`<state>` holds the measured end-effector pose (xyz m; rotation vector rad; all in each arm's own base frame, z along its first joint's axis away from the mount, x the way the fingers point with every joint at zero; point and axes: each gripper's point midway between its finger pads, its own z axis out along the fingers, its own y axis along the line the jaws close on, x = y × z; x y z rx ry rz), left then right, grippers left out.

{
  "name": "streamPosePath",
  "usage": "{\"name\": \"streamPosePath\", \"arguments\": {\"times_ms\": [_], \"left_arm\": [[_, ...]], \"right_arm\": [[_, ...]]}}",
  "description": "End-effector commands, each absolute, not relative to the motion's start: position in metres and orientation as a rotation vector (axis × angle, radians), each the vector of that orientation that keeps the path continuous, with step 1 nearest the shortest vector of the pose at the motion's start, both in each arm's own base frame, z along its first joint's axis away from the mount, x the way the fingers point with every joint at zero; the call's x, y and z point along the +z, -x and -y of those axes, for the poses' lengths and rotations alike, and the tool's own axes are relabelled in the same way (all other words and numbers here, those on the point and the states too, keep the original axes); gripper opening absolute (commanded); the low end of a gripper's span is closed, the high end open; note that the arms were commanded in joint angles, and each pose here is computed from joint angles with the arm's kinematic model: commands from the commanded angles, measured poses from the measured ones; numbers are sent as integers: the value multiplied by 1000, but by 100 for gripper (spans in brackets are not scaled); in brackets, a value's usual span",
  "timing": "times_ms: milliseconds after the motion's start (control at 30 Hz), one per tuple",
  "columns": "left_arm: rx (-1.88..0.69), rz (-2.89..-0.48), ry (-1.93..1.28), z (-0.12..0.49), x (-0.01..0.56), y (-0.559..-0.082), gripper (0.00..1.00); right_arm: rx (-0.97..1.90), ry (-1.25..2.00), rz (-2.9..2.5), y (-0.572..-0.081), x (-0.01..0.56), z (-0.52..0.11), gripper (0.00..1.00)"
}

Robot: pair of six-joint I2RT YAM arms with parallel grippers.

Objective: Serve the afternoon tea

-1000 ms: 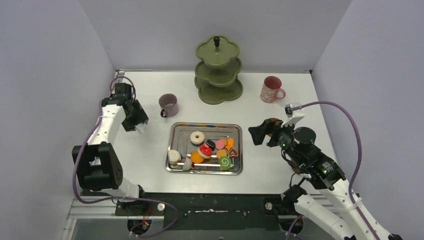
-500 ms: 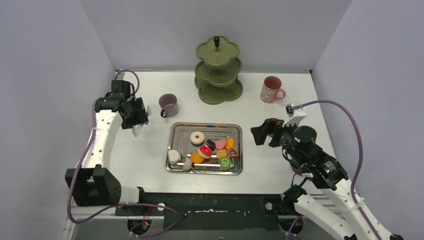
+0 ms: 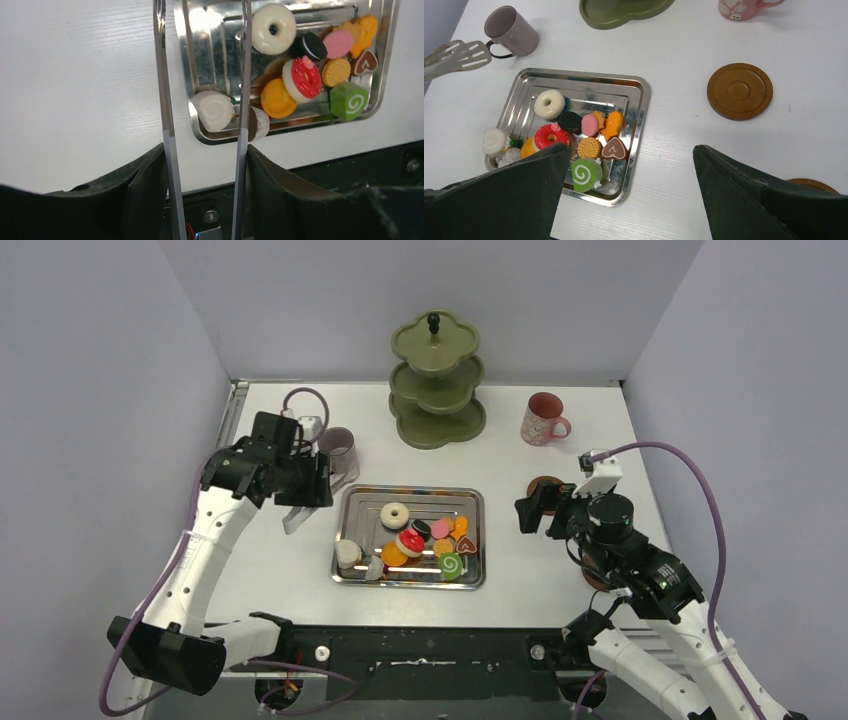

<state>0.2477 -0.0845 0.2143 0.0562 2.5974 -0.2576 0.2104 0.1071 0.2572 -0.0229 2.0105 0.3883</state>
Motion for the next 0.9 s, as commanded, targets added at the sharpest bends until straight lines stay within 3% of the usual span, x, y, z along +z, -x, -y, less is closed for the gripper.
{"name": "streamPosePath", "arguments": {"times_ms": [0,867], "left_arm": [[-345,-2563,-267,118,225,-229,50],[-238,-2643,-607,185,166,-225,51]], "right_arm": [[362,-61,-1946,-211,281,-93,100],[382,-86,-1982,-212,273,-97,100]]}}
